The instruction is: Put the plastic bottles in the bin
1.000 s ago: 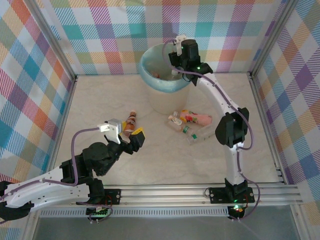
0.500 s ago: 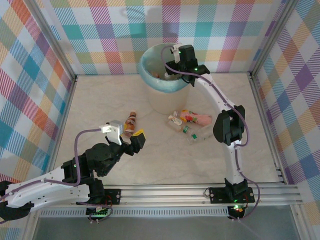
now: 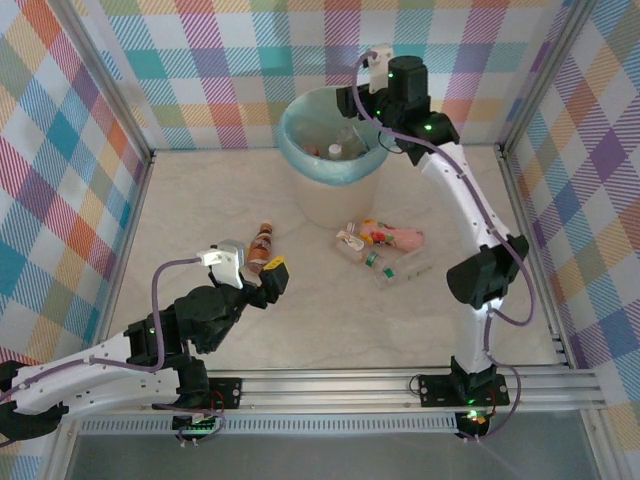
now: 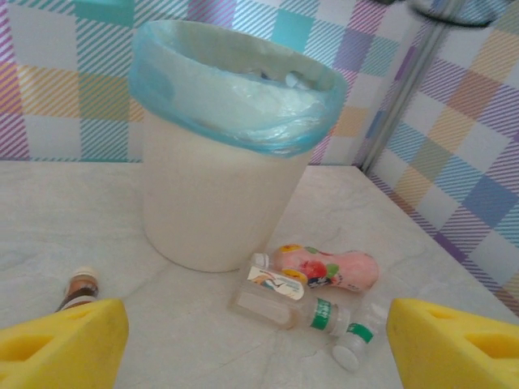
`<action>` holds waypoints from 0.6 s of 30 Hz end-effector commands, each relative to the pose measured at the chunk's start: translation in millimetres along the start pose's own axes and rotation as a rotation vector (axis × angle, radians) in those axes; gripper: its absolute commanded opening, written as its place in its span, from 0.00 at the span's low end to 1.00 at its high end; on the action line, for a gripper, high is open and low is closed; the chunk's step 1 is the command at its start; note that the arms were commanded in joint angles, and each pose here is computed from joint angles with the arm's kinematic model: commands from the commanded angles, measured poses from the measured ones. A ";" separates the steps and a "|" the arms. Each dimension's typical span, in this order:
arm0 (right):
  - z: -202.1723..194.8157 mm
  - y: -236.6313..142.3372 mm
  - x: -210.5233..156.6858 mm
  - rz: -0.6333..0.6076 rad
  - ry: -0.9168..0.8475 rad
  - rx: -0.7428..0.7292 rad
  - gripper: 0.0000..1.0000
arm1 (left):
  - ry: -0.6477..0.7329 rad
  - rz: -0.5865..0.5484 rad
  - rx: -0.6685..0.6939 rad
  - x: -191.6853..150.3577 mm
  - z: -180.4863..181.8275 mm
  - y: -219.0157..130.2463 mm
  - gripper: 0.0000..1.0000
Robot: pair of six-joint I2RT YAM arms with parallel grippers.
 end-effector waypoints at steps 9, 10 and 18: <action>19.1 19.6 -39.2 0.129 0.054 0.110 0.51 | -0.061 0.005 0.283 -11.3 53.1 -4.3 0.89; 20.3 25.2 -47.5 0.151 0.060 0.117 0.50 | -0.066 0.005 0.285 -12.1 54.5 -4.8 0.89; 15.3 71.9 -108.0 0.327 0.081 0.125 0.42 | -0.069 0.006 0.295 -9.9 59.6 -8.7 0.89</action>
Point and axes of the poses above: each hand's point on the last joint's axis, 136 mm out from that joint toward the fingers, its own y axis out along the fingers, its own z axis along the line the jaws close on, x = y × z, the point moved 2 cm from there along -y, back along the fingers, and after that the axes turned 3 degrees about -y, right-handed, at the moved point
